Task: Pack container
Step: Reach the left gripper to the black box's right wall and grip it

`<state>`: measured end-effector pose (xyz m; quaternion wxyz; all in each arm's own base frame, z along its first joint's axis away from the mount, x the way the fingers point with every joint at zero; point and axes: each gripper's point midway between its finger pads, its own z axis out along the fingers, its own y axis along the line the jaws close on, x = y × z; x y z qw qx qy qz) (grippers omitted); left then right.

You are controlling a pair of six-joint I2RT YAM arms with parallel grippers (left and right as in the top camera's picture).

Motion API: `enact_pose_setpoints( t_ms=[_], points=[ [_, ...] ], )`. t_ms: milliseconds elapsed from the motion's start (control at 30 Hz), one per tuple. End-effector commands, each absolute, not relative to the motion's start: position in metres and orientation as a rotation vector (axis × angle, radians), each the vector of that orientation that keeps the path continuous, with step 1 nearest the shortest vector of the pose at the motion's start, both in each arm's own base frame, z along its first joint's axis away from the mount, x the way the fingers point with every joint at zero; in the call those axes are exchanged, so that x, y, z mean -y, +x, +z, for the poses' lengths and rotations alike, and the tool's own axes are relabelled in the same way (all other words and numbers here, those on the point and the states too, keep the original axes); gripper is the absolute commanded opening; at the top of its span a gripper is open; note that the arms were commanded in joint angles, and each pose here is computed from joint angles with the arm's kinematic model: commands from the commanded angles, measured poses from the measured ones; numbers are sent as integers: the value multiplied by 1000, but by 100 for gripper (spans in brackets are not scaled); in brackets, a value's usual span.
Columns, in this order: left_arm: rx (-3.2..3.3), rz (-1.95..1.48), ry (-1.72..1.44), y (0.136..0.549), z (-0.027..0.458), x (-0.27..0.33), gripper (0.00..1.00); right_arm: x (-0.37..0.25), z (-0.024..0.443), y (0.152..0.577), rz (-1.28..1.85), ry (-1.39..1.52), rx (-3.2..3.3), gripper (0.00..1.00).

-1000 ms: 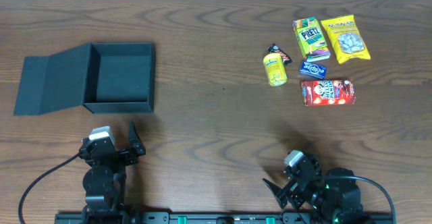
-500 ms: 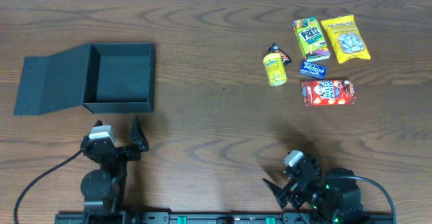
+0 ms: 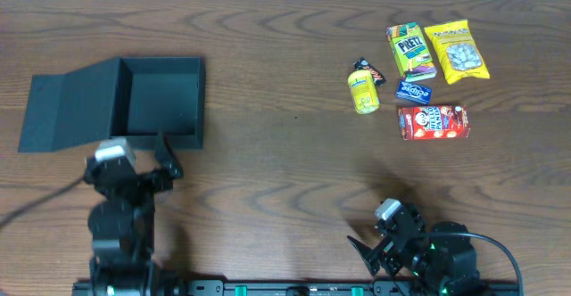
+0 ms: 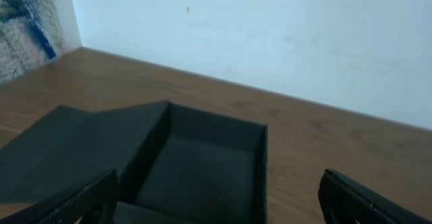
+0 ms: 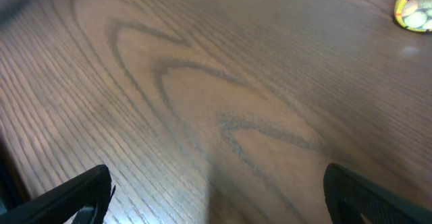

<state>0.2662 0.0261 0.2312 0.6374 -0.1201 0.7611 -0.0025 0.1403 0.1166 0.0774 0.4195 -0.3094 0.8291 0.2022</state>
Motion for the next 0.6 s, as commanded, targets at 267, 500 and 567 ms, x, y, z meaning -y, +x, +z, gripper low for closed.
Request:
enact_pose_setpoints(
  t_ms=[267,500,567],
  points=[
    [-2019,71,-132,361,249,-20,95,-117,76,140,508,-787,-2071,99],
    [-2217,12,-56,405,210,-6,95,-117,76,140,508,-787,-2071,99],
    [-2267,-51,-26,408,191,3,95,-117,76,140,508,-787,-2071,99]
  ],
)
